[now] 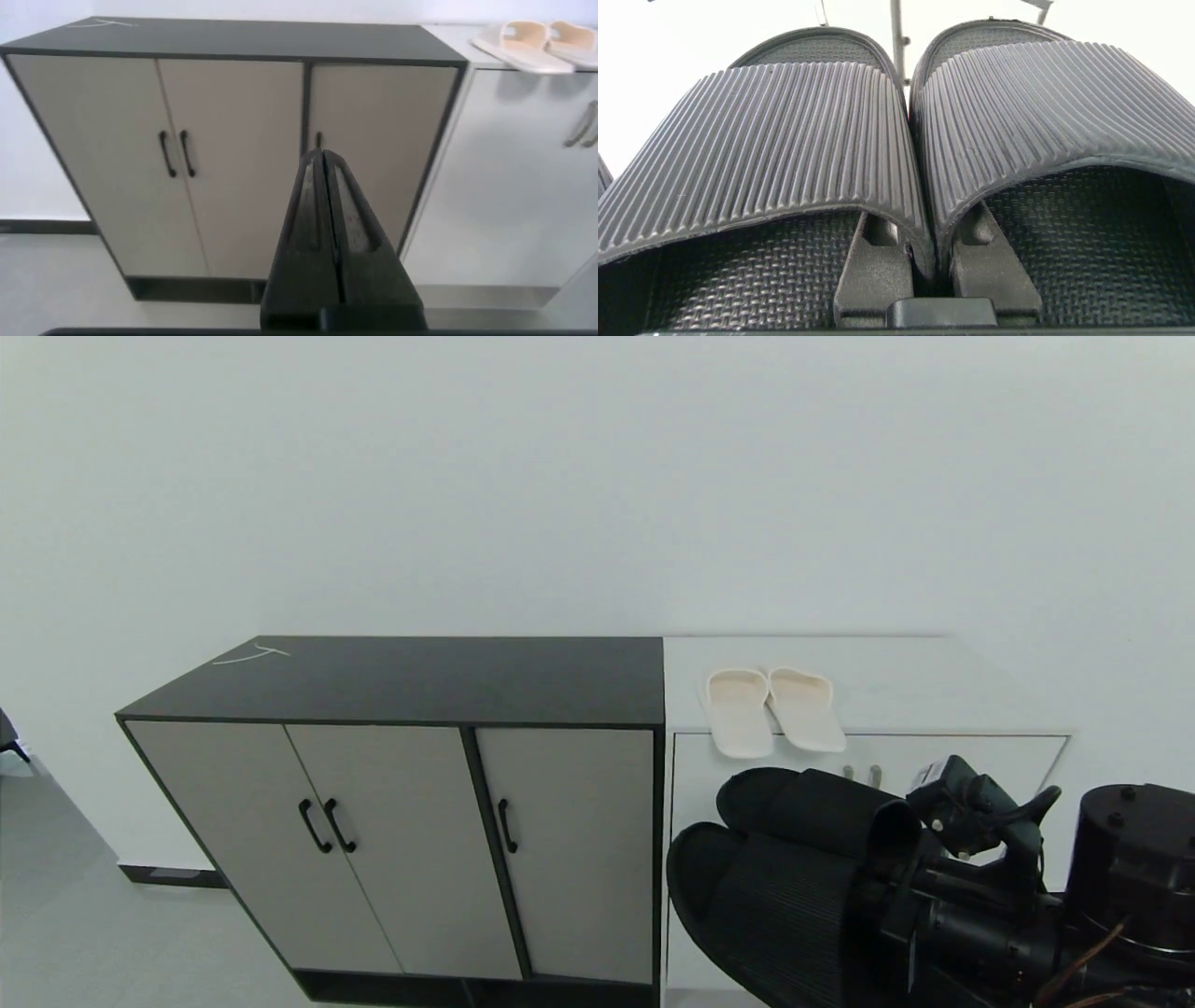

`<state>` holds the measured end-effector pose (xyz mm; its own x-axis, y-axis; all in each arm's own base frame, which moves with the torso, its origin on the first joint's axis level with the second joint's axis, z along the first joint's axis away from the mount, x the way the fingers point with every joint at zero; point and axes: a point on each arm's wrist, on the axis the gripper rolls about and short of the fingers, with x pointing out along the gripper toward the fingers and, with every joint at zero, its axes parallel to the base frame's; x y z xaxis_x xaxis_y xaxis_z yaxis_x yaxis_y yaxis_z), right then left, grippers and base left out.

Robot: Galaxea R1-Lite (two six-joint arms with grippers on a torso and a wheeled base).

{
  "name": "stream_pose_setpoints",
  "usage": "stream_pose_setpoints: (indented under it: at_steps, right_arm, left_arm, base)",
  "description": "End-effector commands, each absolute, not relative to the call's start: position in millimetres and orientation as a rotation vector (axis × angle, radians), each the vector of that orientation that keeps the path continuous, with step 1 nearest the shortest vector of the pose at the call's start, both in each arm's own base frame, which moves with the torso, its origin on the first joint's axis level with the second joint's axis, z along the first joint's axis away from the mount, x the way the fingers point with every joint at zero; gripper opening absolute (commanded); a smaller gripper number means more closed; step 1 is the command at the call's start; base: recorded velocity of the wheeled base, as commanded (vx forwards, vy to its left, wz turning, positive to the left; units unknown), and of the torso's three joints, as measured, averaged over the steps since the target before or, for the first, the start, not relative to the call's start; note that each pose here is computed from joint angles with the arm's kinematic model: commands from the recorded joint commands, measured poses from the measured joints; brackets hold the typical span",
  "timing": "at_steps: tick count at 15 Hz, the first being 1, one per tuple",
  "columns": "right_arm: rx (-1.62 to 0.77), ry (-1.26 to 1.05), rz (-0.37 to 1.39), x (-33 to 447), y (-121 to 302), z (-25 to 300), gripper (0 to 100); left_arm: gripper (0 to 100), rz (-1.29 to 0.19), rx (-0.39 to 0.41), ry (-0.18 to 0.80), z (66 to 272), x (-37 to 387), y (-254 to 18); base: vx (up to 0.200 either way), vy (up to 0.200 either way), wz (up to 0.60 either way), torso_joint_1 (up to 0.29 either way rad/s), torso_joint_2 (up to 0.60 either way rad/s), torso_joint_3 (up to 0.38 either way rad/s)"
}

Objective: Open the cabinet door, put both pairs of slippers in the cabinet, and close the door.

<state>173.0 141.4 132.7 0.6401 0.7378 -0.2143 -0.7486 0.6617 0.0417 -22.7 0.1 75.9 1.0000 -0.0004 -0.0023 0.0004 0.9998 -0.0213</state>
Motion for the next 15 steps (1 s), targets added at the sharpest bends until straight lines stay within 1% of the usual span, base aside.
stream_pose_setpoints:
  at_steps: [1,14,15]
  right_arm:
    - [-0.053,0.22,0.849,173.2,141.7,132.7,0]
    - [-0.056,0.236,0.852,173.3,141.9,129.3,0]
    - [-0.055,0.234,0.855,173.1,141.8,129.6,0]
  left_arm:
    - [0,0.002,-0.021,0.003,75.8,-22.7,0.1]
    - [0,0.0,-0.025,0.003,75.8,-22.7,0.1]
    - [0,0.0,-0.026,0.003,75.8,-22.7,0.1]
  base:
    - [0.0,0.2,0.0,0.002,0.0,0.007]
    - [0.0,0.2,0.0,0.003,0.0,0.003]
    - [0.0,0.2,-0.6,0.002,0.0,0.002]
